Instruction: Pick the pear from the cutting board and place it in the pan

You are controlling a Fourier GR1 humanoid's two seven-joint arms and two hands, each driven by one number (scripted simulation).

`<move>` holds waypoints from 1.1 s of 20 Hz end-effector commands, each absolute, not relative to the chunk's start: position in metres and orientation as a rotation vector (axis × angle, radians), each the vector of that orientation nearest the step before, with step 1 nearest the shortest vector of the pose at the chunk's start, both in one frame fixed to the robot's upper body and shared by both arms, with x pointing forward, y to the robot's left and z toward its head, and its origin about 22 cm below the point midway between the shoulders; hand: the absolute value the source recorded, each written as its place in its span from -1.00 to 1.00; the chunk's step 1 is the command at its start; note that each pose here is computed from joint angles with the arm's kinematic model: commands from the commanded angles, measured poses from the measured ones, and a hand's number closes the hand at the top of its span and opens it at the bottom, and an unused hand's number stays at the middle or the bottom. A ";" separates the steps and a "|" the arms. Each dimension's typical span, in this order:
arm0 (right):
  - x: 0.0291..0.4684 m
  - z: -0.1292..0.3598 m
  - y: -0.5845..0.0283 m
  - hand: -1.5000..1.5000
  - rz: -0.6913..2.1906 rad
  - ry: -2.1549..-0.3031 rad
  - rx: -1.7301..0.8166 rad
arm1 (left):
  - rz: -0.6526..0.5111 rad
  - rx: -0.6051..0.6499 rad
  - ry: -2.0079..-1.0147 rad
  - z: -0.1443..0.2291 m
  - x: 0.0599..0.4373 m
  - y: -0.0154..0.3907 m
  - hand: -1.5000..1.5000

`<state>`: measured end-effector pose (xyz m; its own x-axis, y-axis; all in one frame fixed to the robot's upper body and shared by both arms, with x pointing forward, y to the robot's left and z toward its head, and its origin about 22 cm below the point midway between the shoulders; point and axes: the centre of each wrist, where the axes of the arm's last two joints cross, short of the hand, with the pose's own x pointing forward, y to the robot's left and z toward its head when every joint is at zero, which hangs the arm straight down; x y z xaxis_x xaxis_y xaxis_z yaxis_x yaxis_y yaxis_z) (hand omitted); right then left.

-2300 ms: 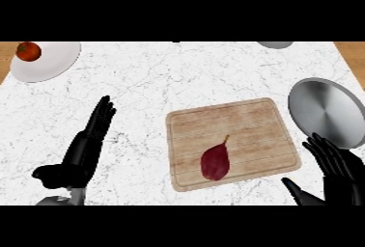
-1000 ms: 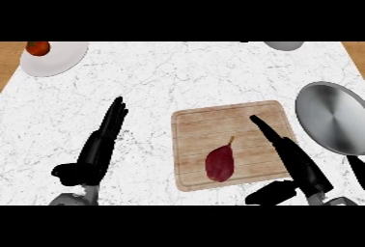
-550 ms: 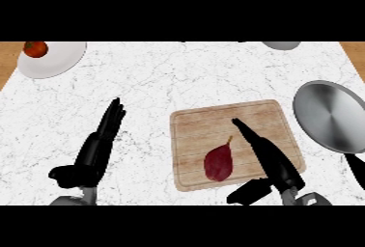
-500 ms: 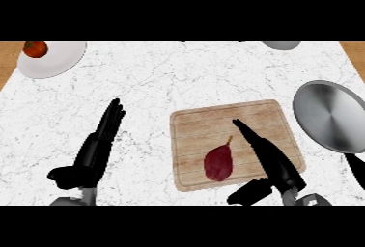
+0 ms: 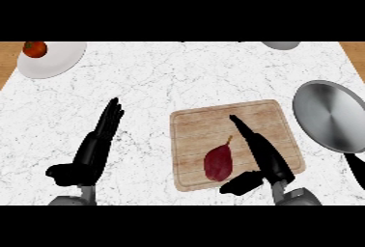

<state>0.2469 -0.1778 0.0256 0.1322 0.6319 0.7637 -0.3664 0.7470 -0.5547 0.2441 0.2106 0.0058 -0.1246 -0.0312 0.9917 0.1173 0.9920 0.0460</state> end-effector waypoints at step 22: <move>0.269 -0.023 -0.169 1.00 0.915 -1.263 -0.378 | -0.132 -0.060 -1.705 0.016 0.239 0.204 0.00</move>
<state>0.2733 -0.1609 -0.0076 0.0023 0.7412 0.6712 -0.3858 0.6200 -0.6832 0.2408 0.1995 0.0120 -0.1298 -0.0342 0.9909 0.1187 0.9917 0.0498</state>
